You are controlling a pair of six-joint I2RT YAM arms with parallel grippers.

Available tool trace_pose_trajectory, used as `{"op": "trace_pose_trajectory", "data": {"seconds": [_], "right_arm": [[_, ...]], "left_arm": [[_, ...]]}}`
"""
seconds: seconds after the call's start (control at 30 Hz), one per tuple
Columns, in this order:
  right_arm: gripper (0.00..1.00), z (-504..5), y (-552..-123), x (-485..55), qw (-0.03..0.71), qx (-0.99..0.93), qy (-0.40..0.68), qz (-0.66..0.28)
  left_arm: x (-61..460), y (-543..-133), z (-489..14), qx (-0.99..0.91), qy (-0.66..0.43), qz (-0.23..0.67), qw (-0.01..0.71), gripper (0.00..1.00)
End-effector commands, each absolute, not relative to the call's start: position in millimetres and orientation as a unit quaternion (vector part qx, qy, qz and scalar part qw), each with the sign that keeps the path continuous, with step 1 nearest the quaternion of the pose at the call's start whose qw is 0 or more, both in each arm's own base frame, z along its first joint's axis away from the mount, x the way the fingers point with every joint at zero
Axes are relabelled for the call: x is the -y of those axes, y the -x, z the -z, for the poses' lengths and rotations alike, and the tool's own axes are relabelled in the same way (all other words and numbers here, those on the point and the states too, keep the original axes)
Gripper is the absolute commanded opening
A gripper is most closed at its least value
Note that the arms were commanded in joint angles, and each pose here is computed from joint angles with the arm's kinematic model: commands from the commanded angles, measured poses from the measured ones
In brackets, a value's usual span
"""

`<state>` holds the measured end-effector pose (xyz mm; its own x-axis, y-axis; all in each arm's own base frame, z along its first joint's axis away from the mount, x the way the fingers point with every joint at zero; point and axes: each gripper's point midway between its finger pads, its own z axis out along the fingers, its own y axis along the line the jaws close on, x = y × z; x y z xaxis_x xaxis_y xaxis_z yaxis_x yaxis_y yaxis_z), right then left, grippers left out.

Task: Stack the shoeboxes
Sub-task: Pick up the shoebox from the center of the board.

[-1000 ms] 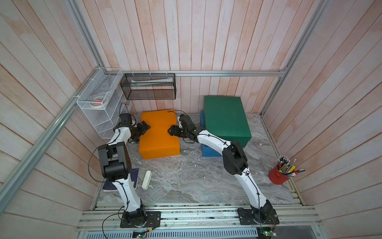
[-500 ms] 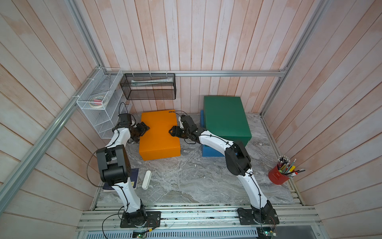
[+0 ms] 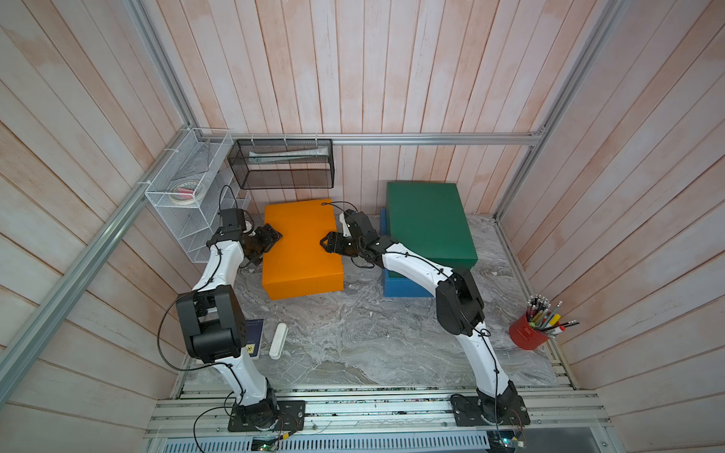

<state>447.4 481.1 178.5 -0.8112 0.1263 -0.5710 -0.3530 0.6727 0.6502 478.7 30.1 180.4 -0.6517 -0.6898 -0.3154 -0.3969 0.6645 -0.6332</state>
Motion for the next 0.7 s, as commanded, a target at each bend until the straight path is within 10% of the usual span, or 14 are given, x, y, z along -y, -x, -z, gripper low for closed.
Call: {"op": "trace_pose_trajectory", "data": {"seconds": [0.0,0.67], "right_arm": [[0.74,-237.6,-406.2,-511.6,0.307,-0.828,0.129,-0.451],[0.74,-283.6,-352.2,-507.8,0.319,-0.812,0.155,-0.463]], "left_arm": [[14.8,-474.2,-245.8,-0.853,0.259,0.341,0.298,0.89],[24.4,-429.3,-300.8,-0.839,0.253,0.351,0.331,0.9]]}}
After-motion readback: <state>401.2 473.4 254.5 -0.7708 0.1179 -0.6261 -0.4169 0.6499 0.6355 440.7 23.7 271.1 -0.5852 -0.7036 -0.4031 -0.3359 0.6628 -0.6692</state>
